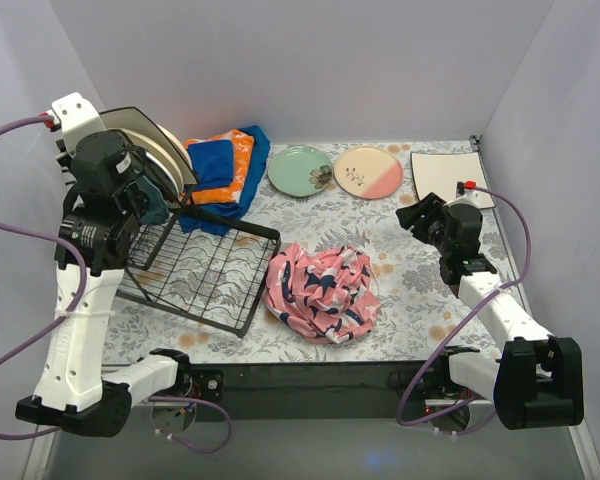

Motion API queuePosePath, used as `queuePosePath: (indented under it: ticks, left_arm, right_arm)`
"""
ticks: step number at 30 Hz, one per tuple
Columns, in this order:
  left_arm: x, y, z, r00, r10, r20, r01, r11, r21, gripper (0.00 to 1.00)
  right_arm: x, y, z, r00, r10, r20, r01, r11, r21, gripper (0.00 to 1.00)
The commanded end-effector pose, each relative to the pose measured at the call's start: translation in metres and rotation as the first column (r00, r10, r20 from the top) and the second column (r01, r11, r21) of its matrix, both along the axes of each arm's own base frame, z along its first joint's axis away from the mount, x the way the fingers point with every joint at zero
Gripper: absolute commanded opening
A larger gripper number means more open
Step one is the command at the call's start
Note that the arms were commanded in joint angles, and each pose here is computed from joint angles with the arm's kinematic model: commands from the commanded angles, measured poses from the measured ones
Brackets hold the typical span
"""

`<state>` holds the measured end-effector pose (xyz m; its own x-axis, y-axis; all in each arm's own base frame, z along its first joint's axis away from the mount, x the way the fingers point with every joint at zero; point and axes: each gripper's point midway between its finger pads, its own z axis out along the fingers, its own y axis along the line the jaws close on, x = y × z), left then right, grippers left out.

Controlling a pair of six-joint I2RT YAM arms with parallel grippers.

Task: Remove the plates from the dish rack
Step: Unload the plate from the dish rack.

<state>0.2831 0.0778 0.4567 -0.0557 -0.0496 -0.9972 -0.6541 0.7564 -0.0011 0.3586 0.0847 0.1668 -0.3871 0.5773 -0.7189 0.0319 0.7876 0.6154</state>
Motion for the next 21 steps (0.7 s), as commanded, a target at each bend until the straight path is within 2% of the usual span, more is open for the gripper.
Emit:
queuePosePath:
  ticks: [1, 14, 18, 20, 21]
  left_arm:
    - [-0.015, 0.003, 0.045, 0.992, -0.004, 0.122, 0.007, 1.0, -0.018, 0.0]
    - [-0.001, -0.006, 0.077, 0.992, -0.017, 0.122, 0.017, 1.0, 0.004, 0.0]
    - [0.004, -0.02, 0.089, 0.995, -0.016, 0.093, 0.011, 0.998, 0.054, 0.0]
    - [-0.001, -0.023, 0.094, 0.994, 0.053, 0.092, -0.059, 0.996, 0.071, 0.0]
    - [-0.002, -0.036, 0.094, 0.998, 0.03, 0.046, -0.036, 0.991, 0.132, 0.0]
  right_arm:
    - [0.009, -0.001, 0.018, 0.998, -0.007, 0.064, 0.008, 1.0, -0.02, 0.63]
    - [0.01, -0.002, 0.017, 0.998, -0.012, 0.063, 0.013, 1.0, -0.025, 0.63]
    - [0.01, -0.002, 0.017, 0.998, -0.012, 0.064, 0.014, 0.999, -0.029, 0.63]
    - [0.011, -0.002, 0.017, 0.998, -0.014, 0.064, 0.016, 0.999, -0.032, 0.63]
    - [0.011, -0.003, 0.018, 0.998, -0.016, 0.064, 0.018, 0.999, -0.032, 0.63]
